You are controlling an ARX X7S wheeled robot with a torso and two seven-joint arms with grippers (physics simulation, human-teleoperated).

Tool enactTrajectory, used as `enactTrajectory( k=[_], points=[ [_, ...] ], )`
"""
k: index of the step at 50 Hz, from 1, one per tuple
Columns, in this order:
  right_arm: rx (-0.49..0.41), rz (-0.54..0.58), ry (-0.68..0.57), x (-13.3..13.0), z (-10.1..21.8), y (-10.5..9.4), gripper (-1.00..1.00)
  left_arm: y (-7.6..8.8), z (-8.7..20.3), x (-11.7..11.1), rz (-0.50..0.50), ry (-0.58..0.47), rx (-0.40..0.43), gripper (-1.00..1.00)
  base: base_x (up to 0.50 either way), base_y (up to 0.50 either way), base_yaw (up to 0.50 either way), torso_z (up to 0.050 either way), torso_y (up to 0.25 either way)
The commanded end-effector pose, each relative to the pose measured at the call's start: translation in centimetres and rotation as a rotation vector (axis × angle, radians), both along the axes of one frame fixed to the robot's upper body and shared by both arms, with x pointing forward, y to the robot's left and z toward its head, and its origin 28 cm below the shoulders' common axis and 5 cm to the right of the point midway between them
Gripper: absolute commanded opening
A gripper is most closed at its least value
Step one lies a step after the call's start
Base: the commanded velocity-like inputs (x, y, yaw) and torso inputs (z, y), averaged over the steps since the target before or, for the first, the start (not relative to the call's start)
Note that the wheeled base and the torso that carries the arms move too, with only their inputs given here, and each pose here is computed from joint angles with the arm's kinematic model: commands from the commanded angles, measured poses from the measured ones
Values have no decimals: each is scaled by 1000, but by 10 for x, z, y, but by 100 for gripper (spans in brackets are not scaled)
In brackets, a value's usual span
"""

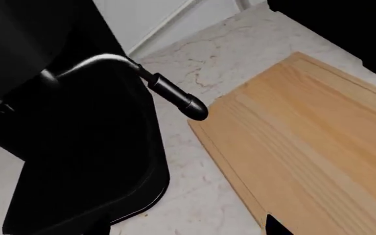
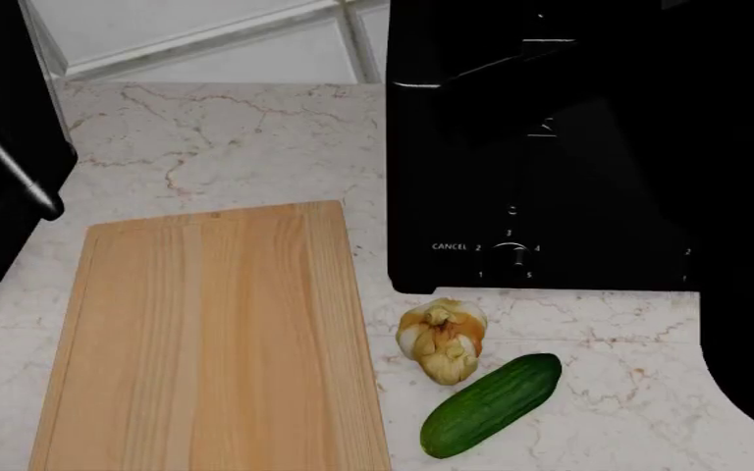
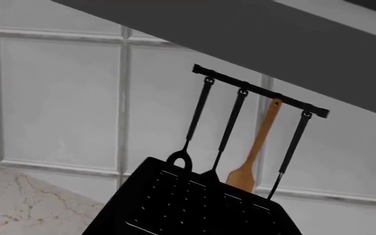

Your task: Clear the non-vegetable object off the cutting board and place the vegetables onto it.

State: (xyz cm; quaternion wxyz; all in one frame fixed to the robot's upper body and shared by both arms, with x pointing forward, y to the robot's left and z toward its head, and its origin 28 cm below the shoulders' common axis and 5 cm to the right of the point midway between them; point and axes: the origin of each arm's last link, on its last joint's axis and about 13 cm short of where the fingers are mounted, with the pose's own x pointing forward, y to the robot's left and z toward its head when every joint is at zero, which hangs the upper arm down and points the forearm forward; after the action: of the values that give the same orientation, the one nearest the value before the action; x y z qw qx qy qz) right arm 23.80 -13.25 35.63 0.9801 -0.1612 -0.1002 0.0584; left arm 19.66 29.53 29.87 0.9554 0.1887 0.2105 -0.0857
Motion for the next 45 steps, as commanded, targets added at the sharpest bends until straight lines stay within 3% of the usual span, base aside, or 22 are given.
enactTrajectory(
  k=[1,21,37,45],
  points=[
    [21,16,-14,-5,4,-2,100,-23,9,17,-124,-40,-26,100,0,0,0,0,0],
    [15,-6,-10,-7,7,-5,100,-52,9,43,-256,-36,-73,100,0,0,0,0,0],
    [9,-26,14,-8,8,-8,100,-83,14,59,-407,-49,-107,100,0,0,0,0,0],
    [12,-40,36,-8,5,-12,100,-105,16,67,-511,-7,-110,100,0,0,0,0,0]
  ],
)
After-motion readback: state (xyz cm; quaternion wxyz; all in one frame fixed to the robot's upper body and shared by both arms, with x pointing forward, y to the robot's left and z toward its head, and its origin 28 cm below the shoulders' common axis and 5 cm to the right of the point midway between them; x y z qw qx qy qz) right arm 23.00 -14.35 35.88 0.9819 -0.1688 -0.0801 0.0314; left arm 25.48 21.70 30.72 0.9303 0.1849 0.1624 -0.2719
